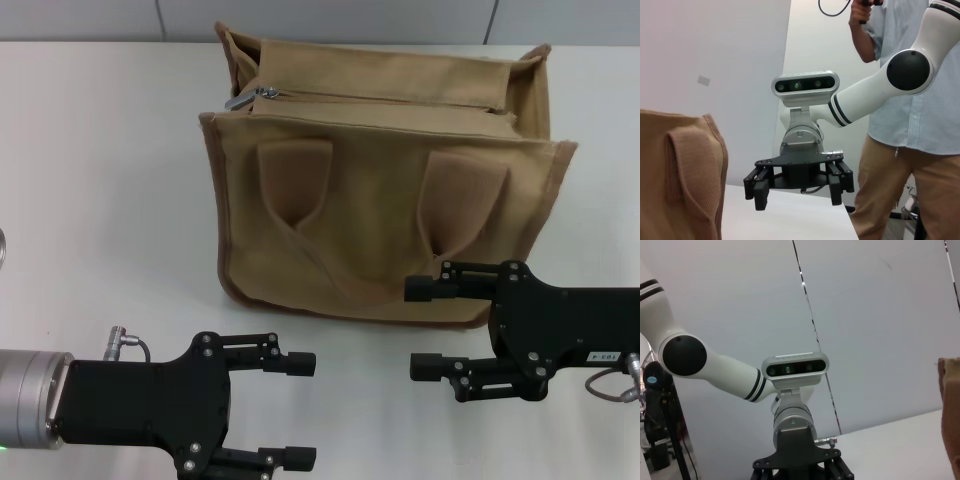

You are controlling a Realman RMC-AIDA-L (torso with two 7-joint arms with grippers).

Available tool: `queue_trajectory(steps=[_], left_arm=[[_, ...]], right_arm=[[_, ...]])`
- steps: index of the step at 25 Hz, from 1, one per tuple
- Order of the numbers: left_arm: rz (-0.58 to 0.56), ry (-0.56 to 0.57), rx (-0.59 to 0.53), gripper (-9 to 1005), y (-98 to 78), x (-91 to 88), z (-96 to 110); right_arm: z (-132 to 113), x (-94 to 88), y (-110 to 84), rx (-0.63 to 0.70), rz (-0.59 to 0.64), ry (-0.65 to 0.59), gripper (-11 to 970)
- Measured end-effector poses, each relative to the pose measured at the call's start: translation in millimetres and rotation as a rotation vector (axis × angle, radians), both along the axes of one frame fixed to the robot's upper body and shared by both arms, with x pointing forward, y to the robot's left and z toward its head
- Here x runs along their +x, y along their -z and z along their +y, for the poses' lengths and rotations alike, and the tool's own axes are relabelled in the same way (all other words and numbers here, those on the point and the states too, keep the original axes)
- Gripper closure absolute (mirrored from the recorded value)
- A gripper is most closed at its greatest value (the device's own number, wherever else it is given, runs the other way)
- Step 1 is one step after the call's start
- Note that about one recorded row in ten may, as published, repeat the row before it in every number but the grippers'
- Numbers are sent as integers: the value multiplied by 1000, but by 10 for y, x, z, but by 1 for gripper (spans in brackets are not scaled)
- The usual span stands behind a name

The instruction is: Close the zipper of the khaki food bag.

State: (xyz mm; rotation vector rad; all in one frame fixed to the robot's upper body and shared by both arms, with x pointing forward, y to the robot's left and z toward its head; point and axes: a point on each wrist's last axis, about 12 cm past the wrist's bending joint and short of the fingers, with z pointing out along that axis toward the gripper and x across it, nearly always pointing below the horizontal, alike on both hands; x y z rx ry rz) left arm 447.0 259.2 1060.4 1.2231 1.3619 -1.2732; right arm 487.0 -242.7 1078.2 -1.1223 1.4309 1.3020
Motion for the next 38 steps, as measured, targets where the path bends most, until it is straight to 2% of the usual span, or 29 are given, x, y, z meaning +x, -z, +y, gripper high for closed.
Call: queue_trajectory(steps=[9,14,15,20,22,26,27,28,29,30,31,34,38], left_arm=[[-2,-7,-2,239,-4,8,6],[-24,-57,-19,239,-27,40,54],[-35,-84,-31,239,-34,50,80],[-96,-429,-158,239,-77,100,407],[-102,-486,-157,239,-74,125,464],[-107,-530,-146,239,-67,154,506],[-103,-704,-66,239,-26,349,662],[-103,-704,-66,239,-26,349,662],[-90,-746,-26,239,-8,453,683],[-90,-746,-26,239,-8,453,683],[-80,-753,23,239,18,575,629],[-89,-702,43,239,17,645,505],[-99,-676,12,239,-52,781,375]], right_arm=[[1,-12,15,7,-6,6,209],[-2,-18,20,14,-8,12,209],[2,-23,23,23,-12,16,209],[30,-62,56,64,-27,29,209],[39,-65,65,66,-26,30,209],[66,-85,93,76,-35,30,209],[73,-91,102,78,-36,31,209],[79,-95,109,80,-35,32,209],[83,-99,114,81,-34,32,209],[84,-101,119,81,-32,34,209],[84,-105,123,81,-30,35,209],[88,-116,133,84,-23,36,209],[91,-123,138,86,-19,36,209]])
